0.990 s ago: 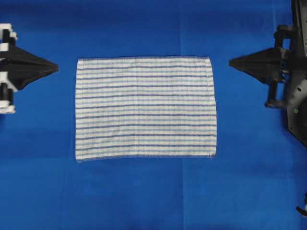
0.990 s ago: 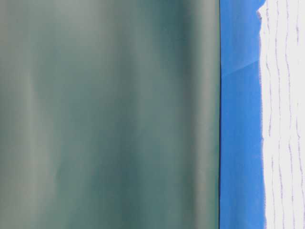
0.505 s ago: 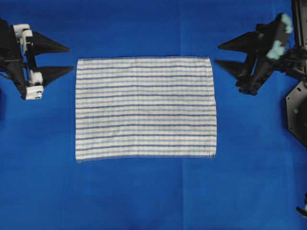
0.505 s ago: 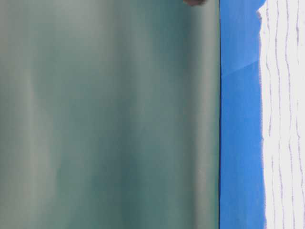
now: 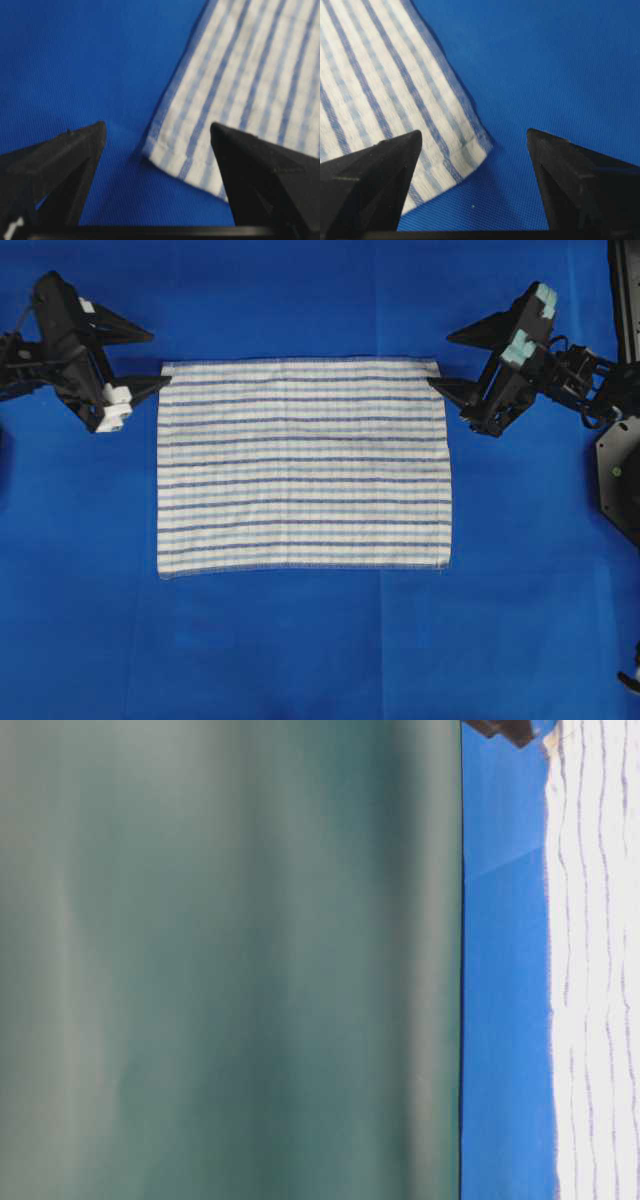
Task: Fold the blue towel.
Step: 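Move both grippers to the towel's top corners and pinch them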
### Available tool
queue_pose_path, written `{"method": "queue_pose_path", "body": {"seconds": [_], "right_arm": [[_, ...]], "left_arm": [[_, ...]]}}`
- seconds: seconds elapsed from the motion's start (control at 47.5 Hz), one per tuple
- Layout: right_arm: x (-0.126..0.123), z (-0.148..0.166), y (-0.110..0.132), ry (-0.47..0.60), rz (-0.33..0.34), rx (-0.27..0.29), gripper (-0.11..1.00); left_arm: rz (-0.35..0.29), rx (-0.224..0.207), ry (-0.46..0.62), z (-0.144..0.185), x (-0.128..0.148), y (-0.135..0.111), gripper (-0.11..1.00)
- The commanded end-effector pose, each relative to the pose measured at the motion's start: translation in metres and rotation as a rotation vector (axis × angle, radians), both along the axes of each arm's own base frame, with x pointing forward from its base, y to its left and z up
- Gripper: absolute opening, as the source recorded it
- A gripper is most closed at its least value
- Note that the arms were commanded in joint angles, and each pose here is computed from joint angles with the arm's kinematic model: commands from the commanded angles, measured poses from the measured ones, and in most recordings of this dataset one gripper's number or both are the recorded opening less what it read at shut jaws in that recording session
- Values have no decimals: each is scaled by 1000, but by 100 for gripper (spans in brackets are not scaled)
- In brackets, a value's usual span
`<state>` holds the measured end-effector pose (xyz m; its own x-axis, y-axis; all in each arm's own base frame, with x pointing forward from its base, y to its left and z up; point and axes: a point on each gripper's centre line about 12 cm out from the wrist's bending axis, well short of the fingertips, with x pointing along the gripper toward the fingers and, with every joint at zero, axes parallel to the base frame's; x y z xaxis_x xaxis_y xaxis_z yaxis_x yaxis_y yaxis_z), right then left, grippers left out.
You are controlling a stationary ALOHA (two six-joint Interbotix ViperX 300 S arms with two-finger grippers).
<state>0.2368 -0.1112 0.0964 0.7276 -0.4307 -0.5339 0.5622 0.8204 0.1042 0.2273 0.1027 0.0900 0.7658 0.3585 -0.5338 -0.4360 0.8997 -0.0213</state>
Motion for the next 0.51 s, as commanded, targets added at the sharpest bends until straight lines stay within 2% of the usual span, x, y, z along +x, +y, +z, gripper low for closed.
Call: {"method": "queue_pose_path", "body": {"seconds": [0.0, 0.232, 0.379, 0.484], "right_arm": [[4, 0, -4, -13, -15, -4, 71], [6, -10, -6, 1, -35, 1, 71], [9, -15, -8, 12, -38, 4, 69], [12, -21, -9, 31, -38, 11, 63]], "left_arm": [[10, -4, 3, -9, 7, 5, 80], [52, -65, 52, -37, 19, 12, 80], [57, -77, 63, -39, 18, 12, 78], [56, -84, 77, -41, 16, 11, 69]]}}
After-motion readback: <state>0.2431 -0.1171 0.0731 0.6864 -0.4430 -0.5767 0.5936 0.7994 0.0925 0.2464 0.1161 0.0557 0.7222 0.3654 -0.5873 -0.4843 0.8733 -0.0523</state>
